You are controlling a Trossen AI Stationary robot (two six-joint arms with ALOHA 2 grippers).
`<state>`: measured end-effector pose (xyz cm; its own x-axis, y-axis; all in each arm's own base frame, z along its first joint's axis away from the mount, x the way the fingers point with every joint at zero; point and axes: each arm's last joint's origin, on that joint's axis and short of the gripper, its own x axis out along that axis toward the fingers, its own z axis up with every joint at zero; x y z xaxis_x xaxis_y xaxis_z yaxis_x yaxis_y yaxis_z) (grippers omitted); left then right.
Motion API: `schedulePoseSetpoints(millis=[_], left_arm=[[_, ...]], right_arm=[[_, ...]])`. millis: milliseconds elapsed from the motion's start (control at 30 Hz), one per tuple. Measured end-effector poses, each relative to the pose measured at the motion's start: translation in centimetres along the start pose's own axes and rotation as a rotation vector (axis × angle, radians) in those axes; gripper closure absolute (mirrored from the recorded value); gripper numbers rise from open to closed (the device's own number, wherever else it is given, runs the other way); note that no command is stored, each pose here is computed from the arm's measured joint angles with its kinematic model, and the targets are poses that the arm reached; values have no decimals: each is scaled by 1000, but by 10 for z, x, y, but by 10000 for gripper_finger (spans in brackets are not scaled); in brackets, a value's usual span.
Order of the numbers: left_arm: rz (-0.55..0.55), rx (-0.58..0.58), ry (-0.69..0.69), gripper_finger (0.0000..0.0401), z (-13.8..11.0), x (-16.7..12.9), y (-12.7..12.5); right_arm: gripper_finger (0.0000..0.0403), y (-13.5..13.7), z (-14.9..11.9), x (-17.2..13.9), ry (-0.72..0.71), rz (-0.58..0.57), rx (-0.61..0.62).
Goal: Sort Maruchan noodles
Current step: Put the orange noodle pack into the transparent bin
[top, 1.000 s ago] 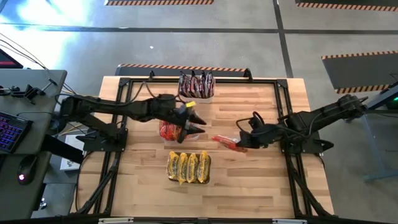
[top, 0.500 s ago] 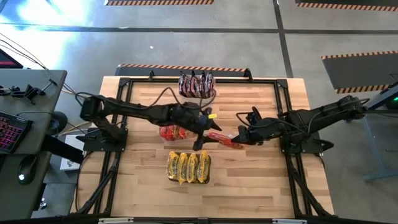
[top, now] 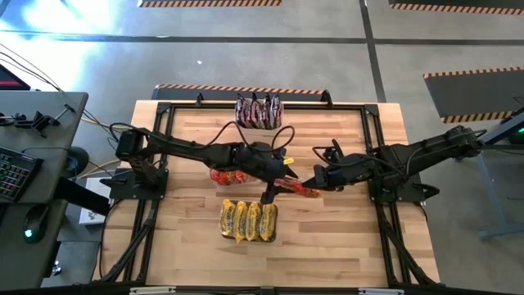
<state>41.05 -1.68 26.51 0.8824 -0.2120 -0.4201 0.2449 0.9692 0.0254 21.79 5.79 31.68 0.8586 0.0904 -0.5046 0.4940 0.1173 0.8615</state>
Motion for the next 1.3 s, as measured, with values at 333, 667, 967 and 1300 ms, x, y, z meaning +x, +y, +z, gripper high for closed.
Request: schedulePoseSetpoints(millis=[333, 667, 967, 1300], left_arm=[[7, -36, -2, 249, 1, -3, 3], [51, -163, 56, 369, -4, -15, 27], [196, -561, 54, 391, 13, -74, 48], [709, -1234, 5, 392, 9, -124, 29]], right_arm=[[389, 5, 0, 0, 0, 48, -83], [259, 6, 2, -3, -56, 58, -186], [246, 2, 32, -46, -161, 70, -374], [373, -40, 64, -92, -163, -221, -582]])
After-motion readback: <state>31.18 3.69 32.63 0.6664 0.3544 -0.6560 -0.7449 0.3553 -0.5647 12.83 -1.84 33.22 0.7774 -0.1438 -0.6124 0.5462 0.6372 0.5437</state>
